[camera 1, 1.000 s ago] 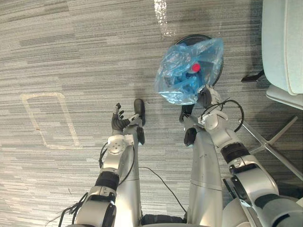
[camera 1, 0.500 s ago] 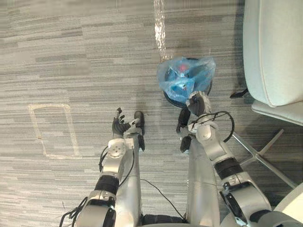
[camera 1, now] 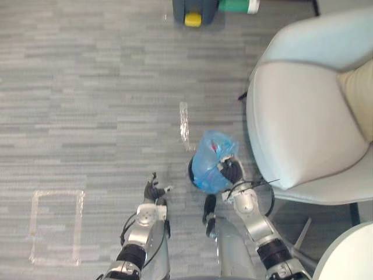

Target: Gather rubbish on tea table into small bin, then transfer packed bag to large trash can.

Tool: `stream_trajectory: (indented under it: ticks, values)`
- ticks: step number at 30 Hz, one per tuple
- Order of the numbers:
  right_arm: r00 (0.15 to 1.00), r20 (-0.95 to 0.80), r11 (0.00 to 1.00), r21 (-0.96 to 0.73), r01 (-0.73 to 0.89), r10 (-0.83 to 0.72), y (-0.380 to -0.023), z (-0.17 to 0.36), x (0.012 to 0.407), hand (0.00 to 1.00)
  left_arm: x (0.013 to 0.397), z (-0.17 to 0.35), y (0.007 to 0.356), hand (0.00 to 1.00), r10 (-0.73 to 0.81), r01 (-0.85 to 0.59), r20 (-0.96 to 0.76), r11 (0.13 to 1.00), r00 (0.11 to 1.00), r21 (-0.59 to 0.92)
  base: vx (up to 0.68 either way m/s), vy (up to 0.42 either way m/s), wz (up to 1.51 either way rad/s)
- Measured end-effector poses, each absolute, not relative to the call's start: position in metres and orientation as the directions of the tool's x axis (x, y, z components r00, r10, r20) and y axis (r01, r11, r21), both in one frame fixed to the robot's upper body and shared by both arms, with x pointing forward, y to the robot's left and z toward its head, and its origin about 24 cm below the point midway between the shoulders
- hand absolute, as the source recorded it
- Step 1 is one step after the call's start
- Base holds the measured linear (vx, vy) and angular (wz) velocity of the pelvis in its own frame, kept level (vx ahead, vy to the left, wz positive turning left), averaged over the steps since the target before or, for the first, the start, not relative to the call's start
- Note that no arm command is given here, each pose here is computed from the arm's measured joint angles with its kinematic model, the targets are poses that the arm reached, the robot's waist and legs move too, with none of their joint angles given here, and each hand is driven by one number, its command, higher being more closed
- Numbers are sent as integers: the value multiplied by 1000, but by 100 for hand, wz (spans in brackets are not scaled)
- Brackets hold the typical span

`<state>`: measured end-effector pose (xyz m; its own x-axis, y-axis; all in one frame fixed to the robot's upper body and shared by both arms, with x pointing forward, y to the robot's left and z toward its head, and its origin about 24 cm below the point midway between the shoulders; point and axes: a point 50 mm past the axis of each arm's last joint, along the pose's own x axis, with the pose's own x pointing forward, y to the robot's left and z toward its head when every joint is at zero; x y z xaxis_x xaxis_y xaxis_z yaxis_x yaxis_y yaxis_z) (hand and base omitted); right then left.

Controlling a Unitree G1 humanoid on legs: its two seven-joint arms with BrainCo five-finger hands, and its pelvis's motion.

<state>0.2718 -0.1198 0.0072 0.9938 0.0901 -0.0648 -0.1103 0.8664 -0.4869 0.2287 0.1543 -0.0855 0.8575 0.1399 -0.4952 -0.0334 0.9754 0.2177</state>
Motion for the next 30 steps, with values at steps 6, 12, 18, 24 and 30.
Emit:
stream_trajectory:
  ticks: [6,12,18,24,30]
  values:
    - [980,-122,835,-513,-200,159,-124,-1,265,100,210,-98,165,0,126,32,-548,962,827,269,76,20,-5]
    - [954,-153,793,-531,-298,256,-123,-3,258,100,209,-88,166,0,76,90,-505,951,860,296,7,13,-3]
    - [923,-102,711,-609,-353,371,-130,19,257,100,219,-60,156,0,-16,135,-385,950,923,283,-34,8,-7]
    - [870,-100,599,-687,-412,483,-141,38,255,100,228,-25,151,0,-131,201,-230,929,964,311,-12,-10,-9]
    - [798,-62,461,-788,-407,599,-143,71,266,100,233,0,149,0,-231,258,-115,891,966,373,37,-5,-4]
